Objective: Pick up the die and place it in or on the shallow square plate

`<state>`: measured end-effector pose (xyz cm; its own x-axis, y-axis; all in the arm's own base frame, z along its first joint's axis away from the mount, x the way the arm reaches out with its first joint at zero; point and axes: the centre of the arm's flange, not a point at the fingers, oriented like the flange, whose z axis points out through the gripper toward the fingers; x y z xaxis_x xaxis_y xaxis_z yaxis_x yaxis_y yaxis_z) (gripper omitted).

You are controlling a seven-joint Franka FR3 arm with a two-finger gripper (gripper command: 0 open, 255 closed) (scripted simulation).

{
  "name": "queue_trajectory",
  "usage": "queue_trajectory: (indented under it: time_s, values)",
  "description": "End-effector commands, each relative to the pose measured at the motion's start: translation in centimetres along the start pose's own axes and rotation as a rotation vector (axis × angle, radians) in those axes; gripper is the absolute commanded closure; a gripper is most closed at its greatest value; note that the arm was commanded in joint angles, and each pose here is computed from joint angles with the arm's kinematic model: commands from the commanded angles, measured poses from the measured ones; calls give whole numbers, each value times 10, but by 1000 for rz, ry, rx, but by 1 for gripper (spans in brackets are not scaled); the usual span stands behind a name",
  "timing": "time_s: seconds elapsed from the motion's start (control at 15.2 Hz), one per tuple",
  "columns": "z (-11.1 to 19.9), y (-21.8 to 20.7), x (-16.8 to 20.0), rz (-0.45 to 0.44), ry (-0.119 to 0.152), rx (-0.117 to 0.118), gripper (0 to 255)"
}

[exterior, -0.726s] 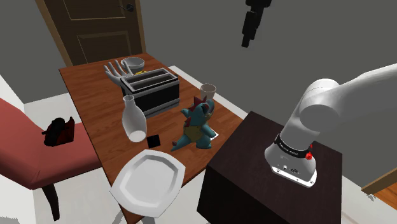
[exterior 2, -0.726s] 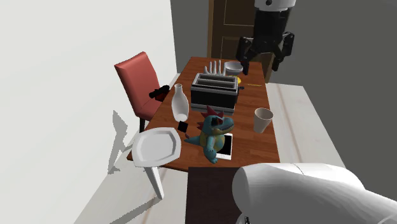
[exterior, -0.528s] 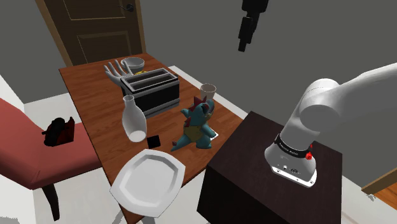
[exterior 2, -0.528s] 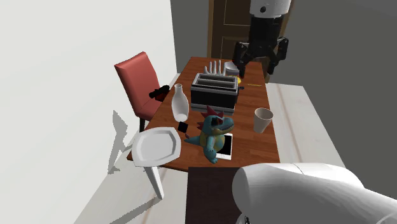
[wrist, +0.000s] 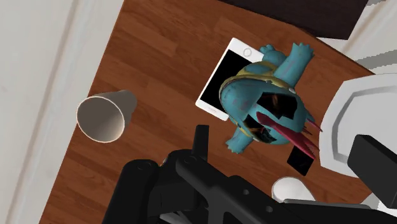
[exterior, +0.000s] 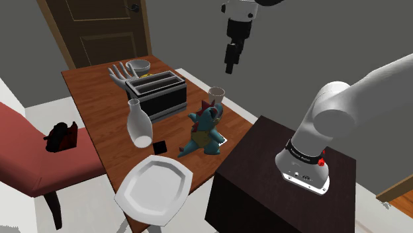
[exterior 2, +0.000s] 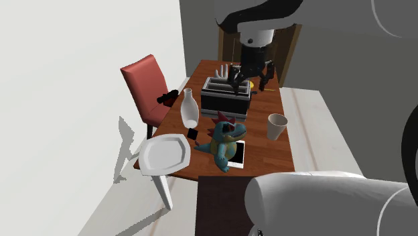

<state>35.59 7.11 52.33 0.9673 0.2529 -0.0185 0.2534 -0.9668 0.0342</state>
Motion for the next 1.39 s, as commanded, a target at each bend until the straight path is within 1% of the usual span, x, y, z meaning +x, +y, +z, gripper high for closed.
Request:
queue_trajectory:
  time_s: [0.0, 1.32]
  values:
    - [21, -9, 16, -17, 4, 2, 0]
    - [218, -109, 157, -185, 20, 23, 0]
